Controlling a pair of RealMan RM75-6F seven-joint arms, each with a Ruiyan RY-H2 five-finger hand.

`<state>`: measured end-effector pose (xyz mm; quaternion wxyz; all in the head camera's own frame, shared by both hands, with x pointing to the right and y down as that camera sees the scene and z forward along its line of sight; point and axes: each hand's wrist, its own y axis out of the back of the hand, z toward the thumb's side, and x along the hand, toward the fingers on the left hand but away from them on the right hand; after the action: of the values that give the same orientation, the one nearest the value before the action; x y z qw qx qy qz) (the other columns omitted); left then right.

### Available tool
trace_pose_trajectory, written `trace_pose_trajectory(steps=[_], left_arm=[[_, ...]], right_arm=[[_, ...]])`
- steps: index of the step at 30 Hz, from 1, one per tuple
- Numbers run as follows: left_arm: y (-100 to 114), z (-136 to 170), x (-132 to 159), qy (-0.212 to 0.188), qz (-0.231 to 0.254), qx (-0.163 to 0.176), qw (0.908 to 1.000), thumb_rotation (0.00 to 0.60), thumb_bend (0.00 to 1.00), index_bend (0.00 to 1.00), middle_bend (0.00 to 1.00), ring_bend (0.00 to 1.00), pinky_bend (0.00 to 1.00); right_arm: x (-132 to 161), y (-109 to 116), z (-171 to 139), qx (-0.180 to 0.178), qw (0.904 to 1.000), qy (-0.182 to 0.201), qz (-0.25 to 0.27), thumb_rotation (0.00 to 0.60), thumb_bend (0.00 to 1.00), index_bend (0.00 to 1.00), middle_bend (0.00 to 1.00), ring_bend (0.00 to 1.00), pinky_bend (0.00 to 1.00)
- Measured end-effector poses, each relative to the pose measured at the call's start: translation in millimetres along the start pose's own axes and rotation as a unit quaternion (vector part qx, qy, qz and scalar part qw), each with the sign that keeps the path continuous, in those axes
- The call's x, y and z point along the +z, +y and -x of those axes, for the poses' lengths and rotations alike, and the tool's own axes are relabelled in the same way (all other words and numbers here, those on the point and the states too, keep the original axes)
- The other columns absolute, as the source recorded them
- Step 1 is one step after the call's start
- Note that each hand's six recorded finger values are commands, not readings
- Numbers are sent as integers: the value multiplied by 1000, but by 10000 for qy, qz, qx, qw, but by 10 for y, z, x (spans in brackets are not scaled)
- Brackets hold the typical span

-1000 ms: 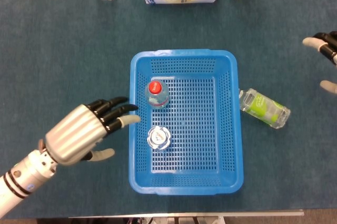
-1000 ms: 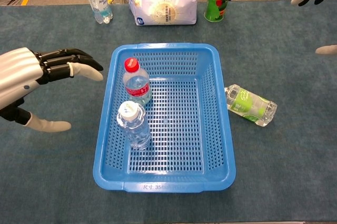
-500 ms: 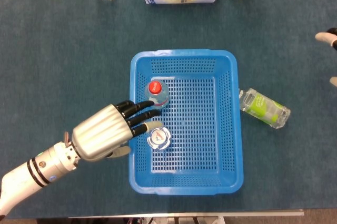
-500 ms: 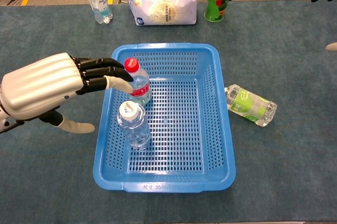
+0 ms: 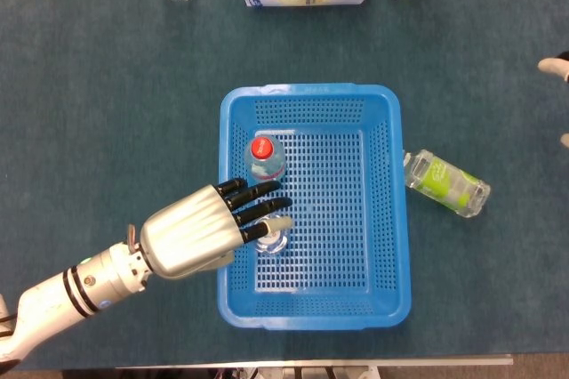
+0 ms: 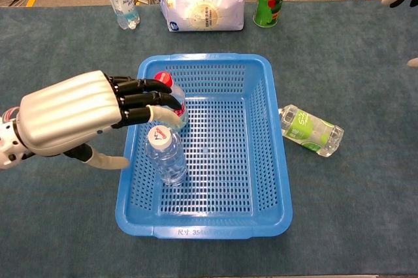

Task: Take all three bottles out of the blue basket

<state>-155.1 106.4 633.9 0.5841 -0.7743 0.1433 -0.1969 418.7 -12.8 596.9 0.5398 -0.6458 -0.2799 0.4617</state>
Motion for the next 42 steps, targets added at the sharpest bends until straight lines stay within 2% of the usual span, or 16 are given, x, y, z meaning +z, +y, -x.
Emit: trace_pose_trajectory(steps=[23,31,42], left_arm=[[-237,-226,93,-255,-238,-424,9985,600,111,231,192,157,386],[-273,-264,105,-284,-254,-455,9982,600,111,259,205,162,409],[-300,-287,111,-317,-215,-399,9985,600,111,308,276,237,487]], right_arm=[[-117,-53,-106,16,9998,-139,120,600,0,245,303,315,579],[-156,-66,-143,16,9997,-198,158,600,0,245,303,315,579],[-181,-95,-158,41,9995,-233,194,600,0,245,303,315,579]])
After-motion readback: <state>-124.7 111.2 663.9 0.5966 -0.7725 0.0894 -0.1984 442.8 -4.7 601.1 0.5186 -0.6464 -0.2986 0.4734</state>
